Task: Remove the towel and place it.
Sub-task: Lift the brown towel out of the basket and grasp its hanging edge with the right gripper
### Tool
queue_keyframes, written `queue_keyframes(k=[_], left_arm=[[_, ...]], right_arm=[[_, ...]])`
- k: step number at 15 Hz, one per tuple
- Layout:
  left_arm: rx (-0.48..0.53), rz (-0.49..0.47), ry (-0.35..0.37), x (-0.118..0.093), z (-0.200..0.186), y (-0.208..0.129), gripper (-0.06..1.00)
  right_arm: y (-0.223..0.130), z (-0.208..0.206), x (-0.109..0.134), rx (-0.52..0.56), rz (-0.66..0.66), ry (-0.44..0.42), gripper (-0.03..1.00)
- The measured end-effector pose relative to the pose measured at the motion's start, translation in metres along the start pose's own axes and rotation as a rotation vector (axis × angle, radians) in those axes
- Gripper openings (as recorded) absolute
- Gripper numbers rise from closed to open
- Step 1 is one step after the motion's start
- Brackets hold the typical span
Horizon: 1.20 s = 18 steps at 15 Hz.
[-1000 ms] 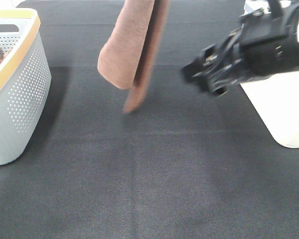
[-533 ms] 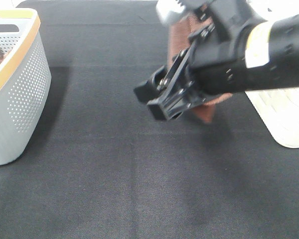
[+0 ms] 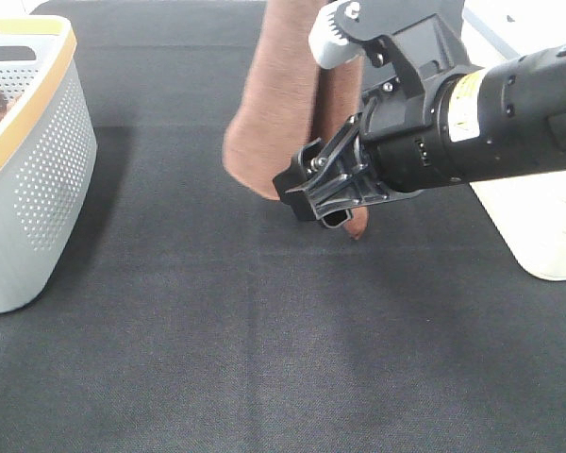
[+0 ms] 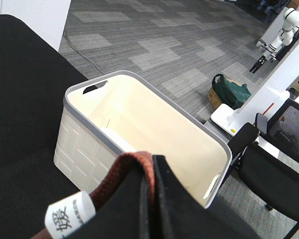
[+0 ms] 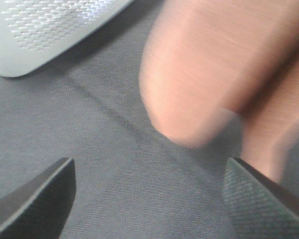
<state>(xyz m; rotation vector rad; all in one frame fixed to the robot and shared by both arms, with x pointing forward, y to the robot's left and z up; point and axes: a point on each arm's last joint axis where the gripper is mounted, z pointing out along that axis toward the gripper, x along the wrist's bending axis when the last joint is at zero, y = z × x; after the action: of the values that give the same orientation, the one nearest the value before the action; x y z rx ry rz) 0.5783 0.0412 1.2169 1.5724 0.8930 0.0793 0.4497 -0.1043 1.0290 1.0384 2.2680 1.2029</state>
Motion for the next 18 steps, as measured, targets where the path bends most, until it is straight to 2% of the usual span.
queue_keyframes(k=[7, 12, 18], left_arm=[[0.015, 0.039, 0.027, 0.002, 0.0, -0.001, 0.0], [0.029, -0.023, -0.026, -0.003, 0.0, -0.002, 0.0], [0.055, -0.026, -0.037, -0.004, -0.001, -0.005, 0.0]], right_arm=[[0.002, -0.007, 0.0, -0.001, 0.062, 0.005, 0.76], [0.012, -0.002, 0.002, -0.125, 0.061, 0.021, 0.76], [0.002, 0.014, 0.001, -0.068, 0.065, 0.018, 0.79]])
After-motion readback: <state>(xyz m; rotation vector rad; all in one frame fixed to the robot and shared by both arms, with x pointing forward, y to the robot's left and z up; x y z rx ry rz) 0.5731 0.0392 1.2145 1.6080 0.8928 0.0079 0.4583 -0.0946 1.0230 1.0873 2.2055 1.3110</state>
